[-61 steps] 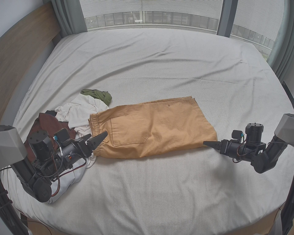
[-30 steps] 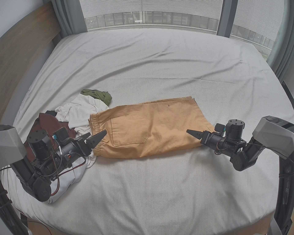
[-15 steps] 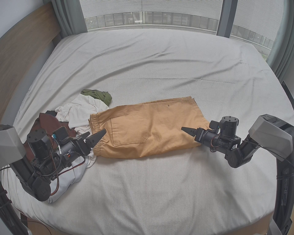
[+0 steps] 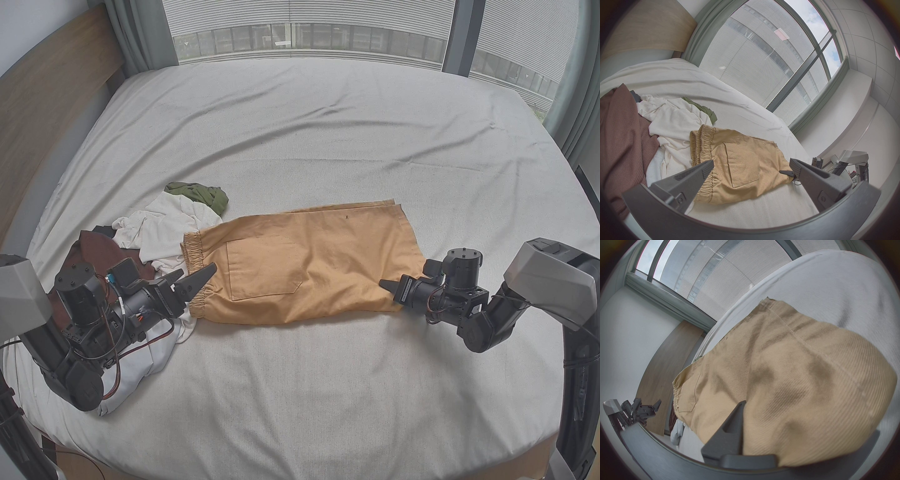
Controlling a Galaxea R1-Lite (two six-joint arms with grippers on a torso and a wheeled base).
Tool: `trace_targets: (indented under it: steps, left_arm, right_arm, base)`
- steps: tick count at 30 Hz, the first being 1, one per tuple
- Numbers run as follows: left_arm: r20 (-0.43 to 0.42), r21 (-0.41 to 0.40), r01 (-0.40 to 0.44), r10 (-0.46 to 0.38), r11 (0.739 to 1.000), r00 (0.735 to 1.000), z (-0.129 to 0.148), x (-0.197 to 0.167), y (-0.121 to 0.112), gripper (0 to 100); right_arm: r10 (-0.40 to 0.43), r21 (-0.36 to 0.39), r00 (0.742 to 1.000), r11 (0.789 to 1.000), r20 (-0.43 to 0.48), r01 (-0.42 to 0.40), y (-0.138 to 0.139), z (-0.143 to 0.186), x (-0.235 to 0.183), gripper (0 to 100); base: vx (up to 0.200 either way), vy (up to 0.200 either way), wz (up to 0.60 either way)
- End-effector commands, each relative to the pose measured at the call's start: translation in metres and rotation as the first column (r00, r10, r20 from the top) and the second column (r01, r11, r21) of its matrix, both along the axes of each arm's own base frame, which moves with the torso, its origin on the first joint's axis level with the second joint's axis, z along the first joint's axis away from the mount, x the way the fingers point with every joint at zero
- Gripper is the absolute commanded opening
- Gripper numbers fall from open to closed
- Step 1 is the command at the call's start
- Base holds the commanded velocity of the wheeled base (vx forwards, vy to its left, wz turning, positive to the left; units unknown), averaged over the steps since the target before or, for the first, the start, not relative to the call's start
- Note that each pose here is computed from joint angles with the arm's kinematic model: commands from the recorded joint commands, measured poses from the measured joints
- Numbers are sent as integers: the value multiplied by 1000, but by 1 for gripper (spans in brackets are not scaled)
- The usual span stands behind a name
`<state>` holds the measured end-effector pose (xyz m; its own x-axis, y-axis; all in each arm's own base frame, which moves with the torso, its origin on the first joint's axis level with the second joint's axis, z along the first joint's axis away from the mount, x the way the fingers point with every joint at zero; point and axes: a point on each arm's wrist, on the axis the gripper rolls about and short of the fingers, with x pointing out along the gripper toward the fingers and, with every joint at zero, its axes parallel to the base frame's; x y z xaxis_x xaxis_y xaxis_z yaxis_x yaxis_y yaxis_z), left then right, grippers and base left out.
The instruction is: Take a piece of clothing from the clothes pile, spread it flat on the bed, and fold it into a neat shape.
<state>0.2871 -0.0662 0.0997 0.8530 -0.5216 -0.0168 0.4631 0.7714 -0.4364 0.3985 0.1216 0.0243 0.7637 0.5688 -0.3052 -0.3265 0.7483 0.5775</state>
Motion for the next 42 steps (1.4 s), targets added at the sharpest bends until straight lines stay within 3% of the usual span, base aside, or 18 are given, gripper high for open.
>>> trace_targets:
  steps: [1,26,42]
  left_arm:
    - [-2,0,2,-2,1000,1000,0,0,0,100]
    - [-5,-1,3,-3,1000,1000,-1,0,-1,100]
    - [-12,0,8,-8,1000,1000,-2,-1,-2,100]
  right_arm:
    - [15,-26,1000,1000,23,-14,-3,15,-17,0]
    - [34,-199,997,979,-71,-48,-42,6,-106,0]
    - [-44,-260,992,966,-120,12,-78,-6,-134,0]
  base:
    - [0,0,0]
    - [0,0,0]
    - [0,0,0]
